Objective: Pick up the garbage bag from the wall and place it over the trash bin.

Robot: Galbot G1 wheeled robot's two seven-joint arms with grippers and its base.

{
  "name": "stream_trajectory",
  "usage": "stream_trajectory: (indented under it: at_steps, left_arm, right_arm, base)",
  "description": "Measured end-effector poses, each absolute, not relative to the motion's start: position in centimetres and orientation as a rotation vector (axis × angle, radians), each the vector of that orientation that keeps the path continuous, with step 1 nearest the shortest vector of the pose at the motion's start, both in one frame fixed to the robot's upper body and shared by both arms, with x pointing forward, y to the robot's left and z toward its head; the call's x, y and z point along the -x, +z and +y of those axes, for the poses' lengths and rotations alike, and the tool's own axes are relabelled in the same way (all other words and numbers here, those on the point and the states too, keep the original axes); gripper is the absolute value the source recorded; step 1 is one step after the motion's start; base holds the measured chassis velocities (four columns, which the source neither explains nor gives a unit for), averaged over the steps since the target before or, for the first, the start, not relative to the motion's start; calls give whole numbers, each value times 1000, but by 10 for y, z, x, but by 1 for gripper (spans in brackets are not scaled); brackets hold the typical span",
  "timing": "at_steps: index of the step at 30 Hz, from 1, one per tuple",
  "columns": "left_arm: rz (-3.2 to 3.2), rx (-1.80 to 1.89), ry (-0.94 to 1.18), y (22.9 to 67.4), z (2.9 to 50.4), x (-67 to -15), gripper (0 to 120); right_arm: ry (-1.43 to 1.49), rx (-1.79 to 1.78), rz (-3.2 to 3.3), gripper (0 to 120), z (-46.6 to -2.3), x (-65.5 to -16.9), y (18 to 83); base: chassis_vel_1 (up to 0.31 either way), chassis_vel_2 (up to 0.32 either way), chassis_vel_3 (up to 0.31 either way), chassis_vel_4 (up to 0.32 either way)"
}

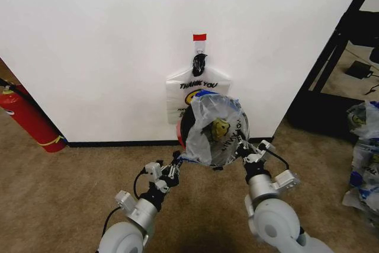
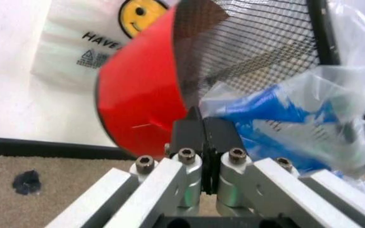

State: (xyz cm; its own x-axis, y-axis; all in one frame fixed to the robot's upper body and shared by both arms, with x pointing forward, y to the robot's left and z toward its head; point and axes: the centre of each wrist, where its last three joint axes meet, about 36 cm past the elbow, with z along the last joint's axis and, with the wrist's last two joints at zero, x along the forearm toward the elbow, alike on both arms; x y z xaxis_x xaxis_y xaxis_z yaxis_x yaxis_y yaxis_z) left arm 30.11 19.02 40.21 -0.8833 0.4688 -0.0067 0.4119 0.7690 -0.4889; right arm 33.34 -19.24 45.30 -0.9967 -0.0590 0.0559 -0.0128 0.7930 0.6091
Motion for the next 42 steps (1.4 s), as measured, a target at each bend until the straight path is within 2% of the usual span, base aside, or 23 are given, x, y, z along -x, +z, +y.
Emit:
stream_trajectory:
  at_steps: [14,17,18,19,20,22,24,25,27,32,33,35,37,39,42]
  left_arm:
    - [-2868,670,659,386,189,-303,0]
    - [-2883,670,635,383,189,-301,10]
    - [-2883,670,635,383,189,-301,10]
    - [-2898,672,610,382,189,-300,16]
    - [-2973,689,502,376,190,-297,27]
    - [-3002,701,460,375,190,-296,32]
    - [-3060,731,379,371,192,-293,43]
    - [-3060,731,379,371,192,-293,43]
    - [-3138,774,224,366,196,-292,53]
    - [-3216,807,11,357,207,-294,73]
    - [-3216,807,11,357,207,-294,73]
    - [-3245,827,-36,356,208,-295,83]
    - [-3258,848,-55,356,207,-294,86]
    - [-3271,881,-72,358,206,-294,97]
    - [-3286,950,-110,360,206,-295,103]
  right_arm:
    - [-981,-139,-2877,0,-207,-338,467]
    - [-976,-155,-2873,0,-209,-338,468]
    - [-976,-155,-2873,0,-209,-338,468]
    - [-976,-158,-2877,0,-209,-339,469]
    - [-962,-146,-2892,0,-210,-345,467]
    - [-952,-136,-2899,0,-211,-347,465]
    - [-933,-117,-2916,0,-213,-351,460]
    - [-933,-117,-2916,0,-213,-351,460]
    - [-903,-85,-2954,0,-215,-359,453]
    - [-859,-61,-3005,0,-213,-364,442]
    - [-859,-61,-3005,0,-213,-364,442]
    - [-829,-61,-3022,0,-210,-364,435]
    - [-806,-63,-3033,0,-207,-363,430]
    - [-782,-65,-3043,0,-205,-362,425]
    - [-765,-68,-3052,0,-201,-362,421]
  base:
    - [0,0,0,0]
    - [0,0,0,0]
    - [0,0,0,0]
    - [0,0,0,0]
    - [0,0,0,0]
    - [0,0,0,0]
    - [0,0,0,0]
    - [0,0,0,0]
    - [0,0,0,0]
    - [0,0,0,0]
    - [0,0,0,0]
    - [0,0,0,0]
    - [0,0,0,0]
    - [0,0,0,0]
    - [0,0,0,0]
